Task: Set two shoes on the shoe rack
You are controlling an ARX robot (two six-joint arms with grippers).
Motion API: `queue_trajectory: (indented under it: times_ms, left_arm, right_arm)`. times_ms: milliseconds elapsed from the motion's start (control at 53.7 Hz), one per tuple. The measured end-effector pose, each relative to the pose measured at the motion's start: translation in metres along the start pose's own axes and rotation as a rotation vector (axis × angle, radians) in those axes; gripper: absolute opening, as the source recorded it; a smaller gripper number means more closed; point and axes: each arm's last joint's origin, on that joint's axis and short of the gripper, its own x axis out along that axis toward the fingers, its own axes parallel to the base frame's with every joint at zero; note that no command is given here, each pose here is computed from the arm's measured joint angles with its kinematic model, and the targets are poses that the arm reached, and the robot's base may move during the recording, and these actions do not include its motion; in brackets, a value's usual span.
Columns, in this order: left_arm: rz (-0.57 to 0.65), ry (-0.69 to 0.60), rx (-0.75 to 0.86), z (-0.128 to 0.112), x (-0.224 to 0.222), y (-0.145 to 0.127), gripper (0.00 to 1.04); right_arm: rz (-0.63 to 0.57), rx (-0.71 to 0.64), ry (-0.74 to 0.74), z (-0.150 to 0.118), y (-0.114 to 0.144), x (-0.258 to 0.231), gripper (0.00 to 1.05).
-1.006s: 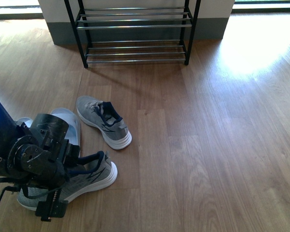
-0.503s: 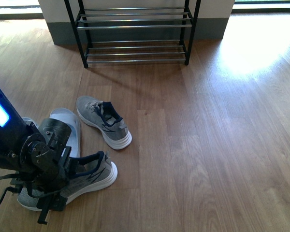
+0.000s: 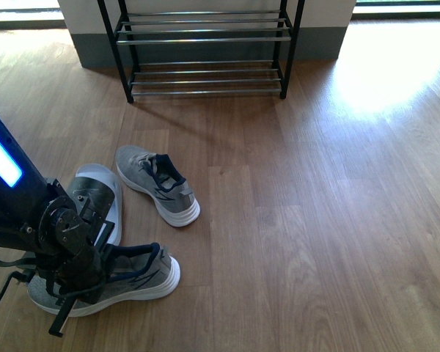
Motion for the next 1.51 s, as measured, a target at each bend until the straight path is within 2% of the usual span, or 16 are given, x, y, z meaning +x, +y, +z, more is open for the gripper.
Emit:
queue_trajectory:
  times_ms: [75, 168, 261, 391, 466, 615, 745, 857, 969, 1006, 1081, 1230, 1509]
  left_arm:
    - [-0.001, -0.014, 0.01, 0.0, -0.005, 0.002, 0.02]
    - [-0.022, -0.06, 0.053, 0.003, -0.032, 0.003, 0.02]
    - [-0.091, -0.137, 0.134, 0.007, -0.087, 0.0, 0.02]
    - [-0.155, -0.224, 0.239, 0.005, -0.137, 0.0, 0.02]
    - [-0.209, -0.338, 0.334, 0.005, -0.179, 0.008, 0.02]
    - [-0.258, -0.609, 0.484, 0.012, -0.253, 0.042, 0.02]
    - [-0.271, -0.732, 0.569, 0.006, -0.284, 0.065, 0.02]
    - [-0.282, -0.88, 0.685, -0.004, -0.318, 0.098, 0.02]
    - [-0.426, -1.15, 0.705, -0.016, -0.357, 0.13, 0.02]
    - [-0.439, -1.205, 0.739, -0.016, -0.368, 0.135, 0.02]
    - [-0.388, -1.255, 0.791, -0.014, -0.374, 0.138, 0.02]
    - [-0.34, -1.262, 0.877, -0.016, -0.368, 0.139, 0.02]
    - [-0.33, -1.266, 0.904, -0.016, -0.367, 0.139, 0.02]
  right_arm:
    - [0.0, 0.0, 0.0, 0.0, 0.0, 0.0, 0.96]
    - [0.0, 0.0, 0.0, 0.0, 0.0, 0.0, 0.96]
    - [0.0, 0.0, 0.0, 0.0, 0.0, 0.0, 0.96]
    - [0.0, 0.0, 0.0, 0.0, 0.0, 0.0, 0.96]
    - [0.0, 0.0, 0.0, 0.0, 0.0, 0.0, 0.96]
    - [0.0, 0.0, 0.0, 0.0, 0.0, 0.0, 0.96]
    - [0.0, 0.0, 0.0, 0.0, 0.0, 0.0, 0.96]
    - [0.0, 0.0, 0.0, 0.0, 0.0, 0.0, 0.96]
    - [0.0, 0.0, 0.0, 0.0, 0.0, 0.0, 0.96]
    - [0.0, 0.0, 0.0, 0.0, 0.0, 0.0, 0.96]
    - [0.0, 0.0, 0.0, 0.0, 0.0, 0.0, 0.96]
    - [0.0, 0.0, 0.0, 0.0, 0.0, 0.0, 0.96]
    - [0.0, 0.0, 0.0, 0.0, 0.0, 0.0, 0.96]
